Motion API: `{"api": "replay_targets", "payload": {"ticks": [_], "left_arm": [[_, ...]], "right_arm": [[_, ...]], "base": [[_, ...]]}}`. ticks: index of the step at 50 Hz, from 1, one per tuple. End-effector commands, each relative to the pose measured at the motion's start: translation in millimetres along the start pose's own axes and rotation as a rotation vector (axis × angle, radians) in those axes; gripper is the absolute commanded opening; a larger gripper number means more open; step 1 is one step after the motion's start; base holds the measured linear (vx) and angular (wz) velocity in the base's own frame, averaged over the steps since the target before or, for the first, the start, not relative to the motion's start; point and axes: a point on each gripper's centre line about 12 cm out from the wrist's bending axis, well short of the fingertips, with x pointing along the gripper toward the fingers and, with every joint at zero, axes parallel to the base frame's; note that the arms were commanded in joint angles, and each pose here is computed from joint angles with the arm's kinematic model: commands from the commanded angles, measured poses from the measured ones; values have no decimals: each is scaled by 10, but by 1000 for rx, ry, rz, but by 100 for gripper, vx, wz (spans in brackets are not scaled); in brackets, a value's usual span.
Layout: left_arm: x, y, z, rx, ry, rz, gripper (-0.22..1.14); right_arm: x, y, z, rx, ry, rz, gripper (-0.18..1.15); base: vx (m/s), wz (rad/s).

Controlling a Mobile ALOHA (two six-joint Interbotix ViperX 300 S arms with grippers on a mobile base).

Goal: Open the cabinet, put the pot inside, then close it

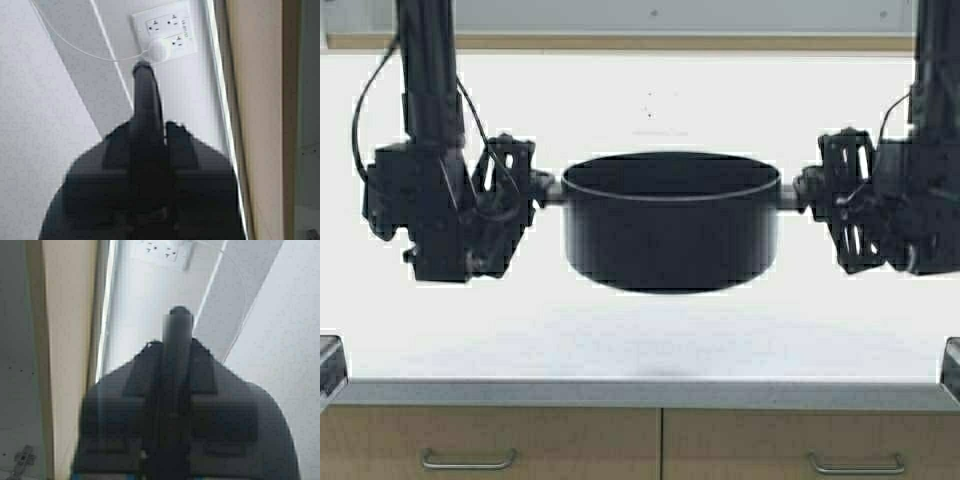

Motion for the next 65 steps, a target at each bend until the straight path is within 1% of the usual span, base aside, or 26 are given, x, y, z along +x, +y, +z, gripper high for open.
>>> {"api": "replay_targets", "payload": {"ticks": [1, 6, 13, 22, 29, 37, 44, 54, 58, 65], "left_arm": [[-54, -518, -19, -45, 24, -120, 2], [-144, -753, 45, -65, 11, -152, 2], [-321, -1022, 150, -55, -49, -157, 2], [-392, -1358, 168, -51, -37, -206, 2], [-397, -1523, 203, -56, -30, -205, 2], [-404, -1699, 234, -60, -13, -206, 2], [-403, -1884, 288, -49, -16, -223, 2], [-355, -2156, 353, -61, -1, -227, 2], [-333, -2293, 393, -59, -6, -237, 2], [-251, -2500, 451, -38, -27, -216, 2]], "right_arm": [[-15, 505, -102, 16, 36, 141, 8], [-66, 674, -102, 20, 36, 169, 8], [-156, 864, -126, 29, 37, 193, 8], [-211, 1142, -166, 48, 28, 244, 8], [-216, 1389, -167, 72, 27, 285, 8], [-205, 1643, -115, 92, 29, 293, 8], [-194, 1874, -52, 105, 27, 311, 8], [-106, 2177, -2, 98, 40, 297, 8], [-76, 2309, 28, 89, 42, 296, 8], [12, 2569, 80, 78, 39, 299, 8]], "base": [[-1, 0], [0, 0], [-1, 0], [-1, 0], [0, 0], [0, 0], [0, 0], [0, 0], [0, 0], [0, 0]]}}
